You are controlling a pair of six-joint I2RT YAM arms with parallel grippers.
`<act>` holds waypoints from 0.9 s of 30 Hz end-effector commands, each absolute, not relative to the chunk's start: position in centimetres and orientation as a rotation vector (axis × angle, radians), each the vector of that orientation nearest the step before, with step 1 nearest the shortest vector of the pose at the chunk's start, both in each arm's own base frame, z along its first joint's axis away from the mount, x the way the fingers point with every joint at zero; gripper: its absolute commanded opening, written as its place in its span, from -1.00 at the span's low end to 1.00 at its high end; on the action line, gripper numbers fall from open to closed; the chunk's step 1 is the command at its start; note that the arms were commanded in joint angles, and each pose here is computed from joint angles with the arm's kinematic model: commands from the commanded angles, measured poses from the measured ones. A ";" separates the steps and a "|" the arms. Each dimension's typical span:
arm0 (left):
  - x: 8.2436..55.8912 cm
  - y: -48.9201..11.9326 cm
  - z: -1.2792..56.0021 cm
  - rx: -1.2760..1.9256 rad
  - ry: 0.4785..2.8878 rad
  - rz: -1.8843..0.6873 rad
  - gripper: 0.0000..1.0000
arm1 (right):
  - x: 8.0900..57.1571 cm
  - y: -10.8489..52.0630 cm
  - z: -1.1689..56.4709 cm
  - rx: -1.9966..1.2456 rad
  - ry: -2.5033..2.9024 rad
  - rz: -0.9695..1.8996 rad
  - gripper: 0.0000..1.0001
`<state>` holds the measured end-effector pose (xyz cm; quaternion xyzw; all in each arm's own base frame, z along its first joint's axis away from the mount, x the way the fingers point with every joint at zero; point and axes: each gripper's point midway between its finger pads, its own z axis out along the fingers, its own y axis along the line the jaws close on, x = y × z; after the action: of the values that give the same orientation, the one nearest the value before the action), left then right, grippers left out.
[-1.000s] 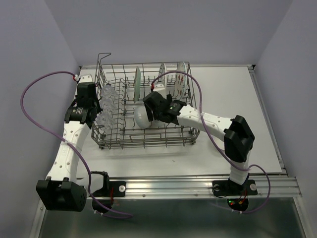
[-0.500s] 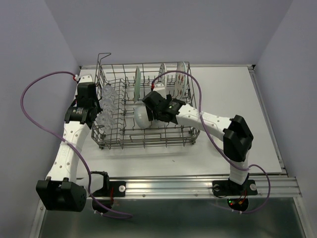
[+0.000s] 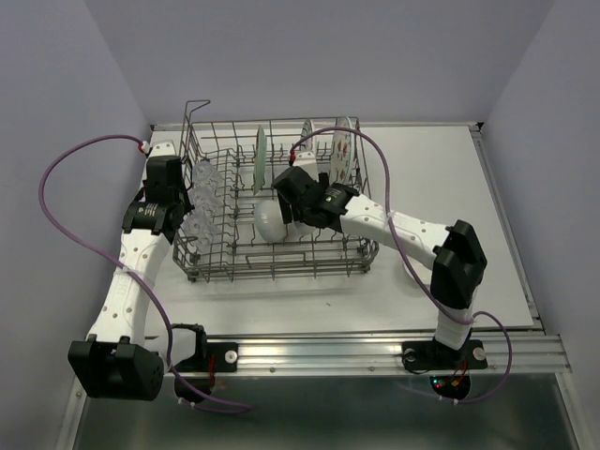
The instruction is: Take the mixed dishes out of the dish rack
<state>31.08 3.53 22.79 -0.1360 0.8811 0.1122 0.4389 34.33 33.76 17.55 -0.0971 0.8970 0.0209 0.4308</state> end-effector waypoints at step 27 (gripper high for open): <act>31.1 3.4 32.4 -0.439 1.988 0.174 0.66 | 34.9 33.3 34.3 -0.129 1.902 0.709 -0.99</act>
<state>30.81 3.55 25.90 -0.1626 0.8687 0.1019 0.4567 34.41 32.74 28.20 -0.0667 0.8502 0.1710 0.4935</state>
